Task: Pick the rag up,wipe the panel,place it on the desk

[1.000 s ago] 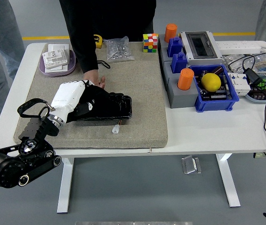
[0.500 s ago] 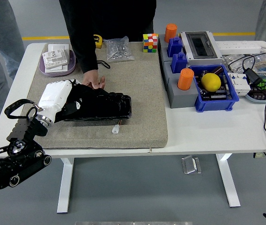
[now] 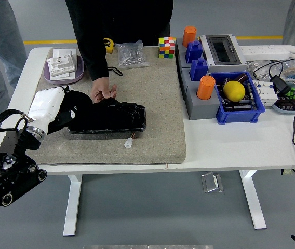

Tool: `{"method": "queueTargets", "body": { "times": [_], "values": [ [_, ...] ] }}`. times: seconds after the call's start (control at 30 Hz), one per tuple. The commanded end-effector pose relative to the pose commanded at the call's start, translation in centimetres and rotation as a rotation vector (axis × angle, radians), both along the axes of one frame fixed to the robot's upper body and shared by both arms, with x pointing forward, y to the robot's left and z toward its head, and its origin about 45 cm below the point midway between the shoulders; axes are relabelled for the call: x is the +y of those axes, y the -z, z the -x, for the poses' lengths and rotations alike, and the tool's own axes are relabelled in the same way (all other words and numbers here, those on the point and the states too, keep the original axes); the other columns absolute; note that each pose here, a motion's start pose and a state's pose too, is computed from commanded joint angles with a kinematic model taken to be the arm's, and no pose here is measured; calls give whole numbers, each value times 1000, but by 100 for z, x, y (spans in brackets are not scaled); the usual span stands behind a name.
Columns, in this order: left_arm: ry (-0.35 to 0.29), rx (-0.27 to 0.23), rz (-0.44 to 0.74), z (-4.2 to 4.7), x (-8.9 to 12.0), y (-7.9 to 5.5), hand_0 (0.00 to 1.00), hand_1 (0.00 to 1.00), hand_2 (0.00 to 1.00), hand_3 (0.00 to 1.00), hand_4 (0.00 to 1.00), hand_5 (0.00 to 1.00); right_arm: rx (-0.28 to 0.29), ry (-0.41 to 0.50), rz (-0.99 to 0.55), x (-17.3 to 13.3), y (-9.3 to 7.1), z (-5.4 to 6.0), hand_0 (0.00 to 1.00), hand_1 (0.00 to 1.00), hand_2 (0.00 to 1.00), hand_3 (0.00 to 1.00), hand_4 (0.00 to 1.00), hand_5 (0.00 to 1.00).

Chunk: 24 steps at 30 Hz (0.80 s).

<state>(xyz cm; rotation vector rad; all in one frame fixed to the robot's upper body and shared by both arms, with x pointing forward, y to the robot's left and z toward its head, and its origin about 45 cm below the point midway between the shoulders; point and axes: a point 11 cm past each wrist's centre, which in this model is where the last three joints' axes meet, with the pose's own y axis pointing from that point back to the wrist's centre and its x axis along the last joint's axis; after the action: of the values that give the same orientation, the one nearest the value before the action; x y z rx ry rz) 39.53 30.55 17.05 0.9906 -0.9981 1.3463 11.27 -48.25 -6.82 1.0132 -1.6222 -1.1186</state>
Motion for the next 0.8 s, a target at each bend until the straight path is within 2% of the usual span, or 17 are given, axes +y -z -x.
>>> {"method": "queueTargets", "body": {
  "times": [0.23,0.43,0.6,0.8],
  "values": [
    [-9,-4,7,-15,9,-5,224,160,525,466,198,2,-4,-1,0,6,-2,-16,769,583,709,623,998,558],
    [1,24,5,19,-38,94,226,158,524,463,195,2,-1,0,-1,-1,-2,-5,770,583,708,623,998,558],
    [24,27,16,9,-169,102,226,157,524,465,195,2,-2,-1,0,-5,-5,-11,768,583,708,623,998,558],
    [81,28,23,-26,-414,74,221,157,524,464,192,2,-6,-6,2,-2,-13,-42,770,583,708,623,998,558]
  ]
}}
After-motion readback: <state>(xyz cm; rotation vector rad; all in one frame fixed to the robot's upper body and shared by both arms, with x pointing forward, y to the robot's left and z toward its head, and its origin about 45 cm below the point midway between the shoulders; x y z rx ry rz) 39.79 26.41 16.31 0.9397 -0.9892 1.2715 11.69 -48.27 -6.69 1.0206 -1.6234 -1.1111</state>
